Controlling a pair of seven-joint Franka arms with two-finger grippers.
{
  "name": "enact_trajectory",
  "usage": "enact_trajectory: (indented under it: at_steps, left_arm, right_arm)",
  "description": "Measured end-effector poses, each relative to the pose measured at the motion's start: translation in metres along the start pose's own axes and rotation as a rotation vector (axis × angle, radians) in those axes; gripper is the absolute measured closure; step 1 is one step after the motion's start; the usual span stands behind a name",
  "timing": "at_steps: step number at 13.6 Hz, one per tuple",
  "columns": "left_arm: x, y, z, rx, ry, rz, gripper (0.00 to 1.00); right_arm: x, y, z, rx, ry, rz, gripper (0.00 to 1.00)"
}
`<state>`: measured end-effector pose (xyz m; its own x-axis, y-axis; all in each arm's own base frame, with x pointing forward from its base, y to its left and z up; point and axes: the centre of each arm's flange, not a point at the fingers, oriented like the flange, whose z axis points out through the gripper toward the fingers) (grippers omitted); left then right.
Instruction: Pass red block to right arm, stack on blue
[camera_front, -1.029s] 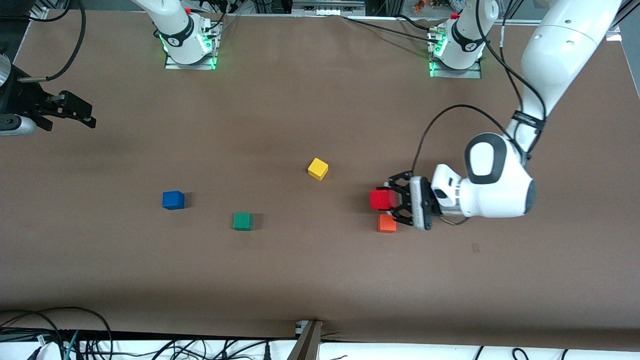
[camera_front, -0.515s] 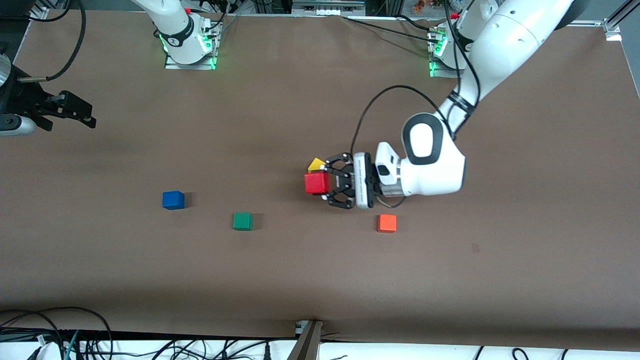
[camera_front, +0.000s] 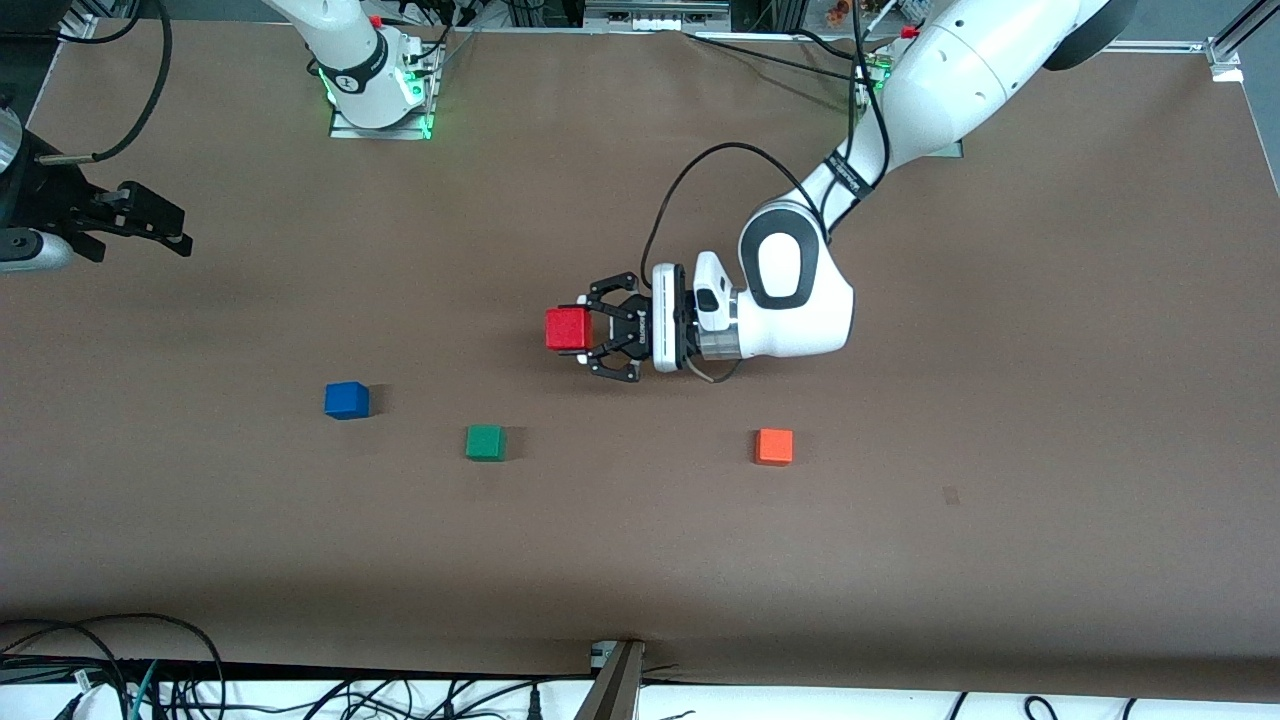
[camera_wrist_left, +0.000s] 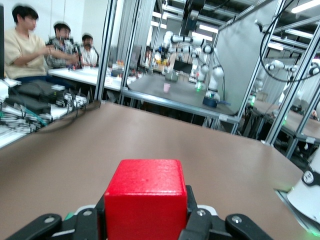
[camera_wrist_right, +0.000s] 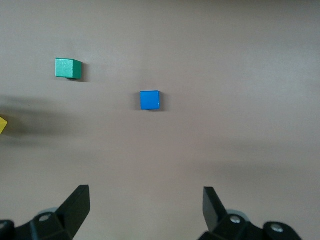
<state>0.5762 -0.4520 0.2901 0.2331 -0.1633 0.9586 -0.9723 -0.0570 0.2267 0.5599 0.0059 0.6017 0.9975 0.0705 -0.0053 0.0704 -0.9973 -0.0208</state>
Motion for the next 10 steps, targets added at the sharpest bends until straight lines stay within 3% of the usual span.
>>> enact_trajectory:
  at_steps: [3,10]
  left_arm:
    - [0.001,0.015,0.018,0.032,0.091,0.104,0.44]
    - [0.006,0.012,0.016,0.043,0.101,0.144,0.44]
  right_arm:
    - [0.000,0.000,0.000,0.000,0.000,0.000,0.00]
    - [0.000,0.000,0.000,0.000,0.000,0.000,0.00]
